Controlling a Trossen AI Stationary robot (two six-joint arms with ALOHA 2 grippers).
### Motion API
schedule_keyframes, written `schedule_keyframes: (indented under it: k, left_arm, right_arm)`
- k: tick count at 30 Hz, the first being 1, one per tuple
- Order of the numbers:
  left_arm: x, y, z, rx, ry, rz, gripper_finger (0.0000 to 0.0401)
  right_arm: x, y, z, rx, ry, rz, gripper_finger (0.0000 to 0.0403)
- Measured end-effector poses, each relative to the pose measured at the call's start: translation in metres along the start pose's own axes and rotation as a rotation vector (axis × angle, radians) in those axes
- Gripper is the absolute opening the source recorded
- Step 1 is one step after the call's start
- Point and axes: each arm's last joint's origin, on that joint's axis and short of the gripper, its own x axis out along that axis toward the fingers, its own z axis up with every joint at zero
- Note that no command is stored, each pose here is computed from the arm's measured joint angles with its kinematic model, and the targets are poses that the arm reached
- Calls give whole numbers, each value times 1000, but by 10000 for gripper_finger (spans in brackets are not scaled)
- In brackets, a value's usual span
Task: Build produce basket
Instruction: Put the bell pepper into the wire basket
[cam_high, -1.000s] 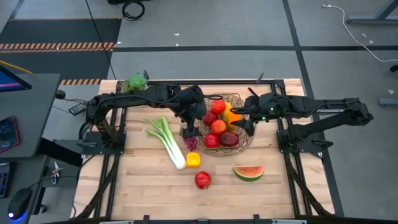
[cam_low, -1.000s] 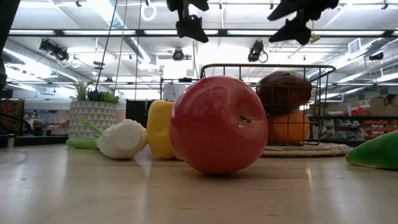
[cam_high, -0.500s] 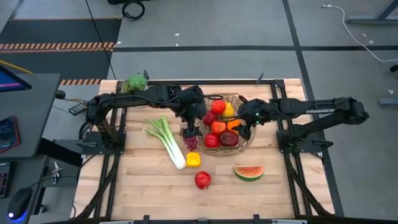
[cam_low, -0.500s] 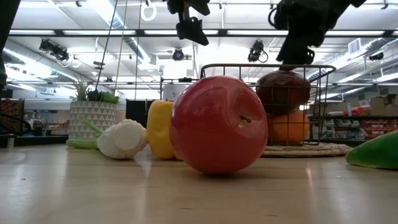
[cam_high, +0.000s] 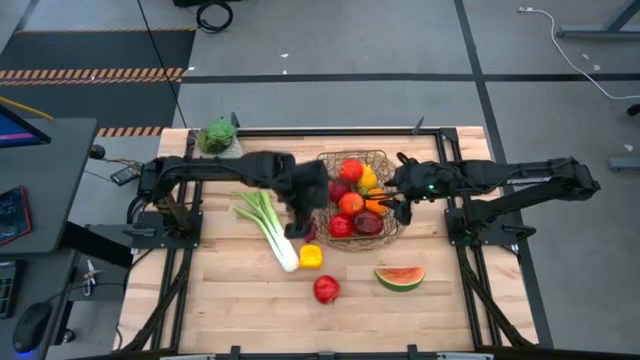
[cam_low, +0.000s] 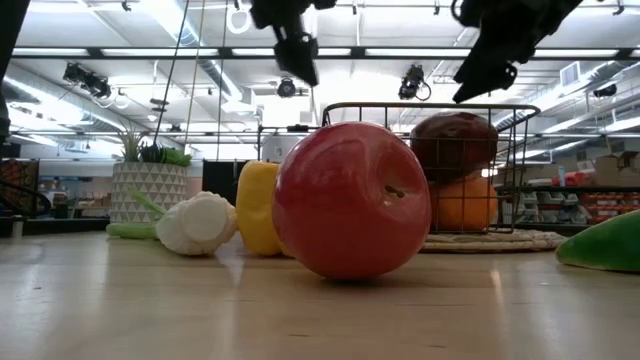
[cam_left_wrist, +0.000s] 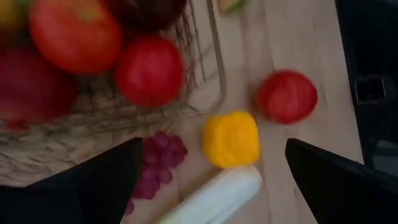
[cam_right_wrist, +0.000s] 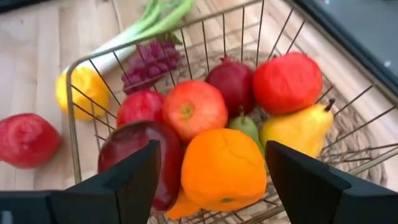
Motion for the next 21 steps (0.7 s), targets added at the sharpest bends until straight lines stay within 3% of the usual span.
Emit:
schedule_keyframes:
  k: [6,12,21]
  left_arm:
    - [25,-8,-18,-10,91,34,400]
    - [43,-32,-24,52,104,15,400]
    - [48,-71,-29,57,90,237,400]
  right_arm:
    - [-14,7,-7,-15,-68,12,291]
    - [-25,12,-9,-37,-119,-1,291]
    - [-32,15,-11,-48,-155,-16,291]
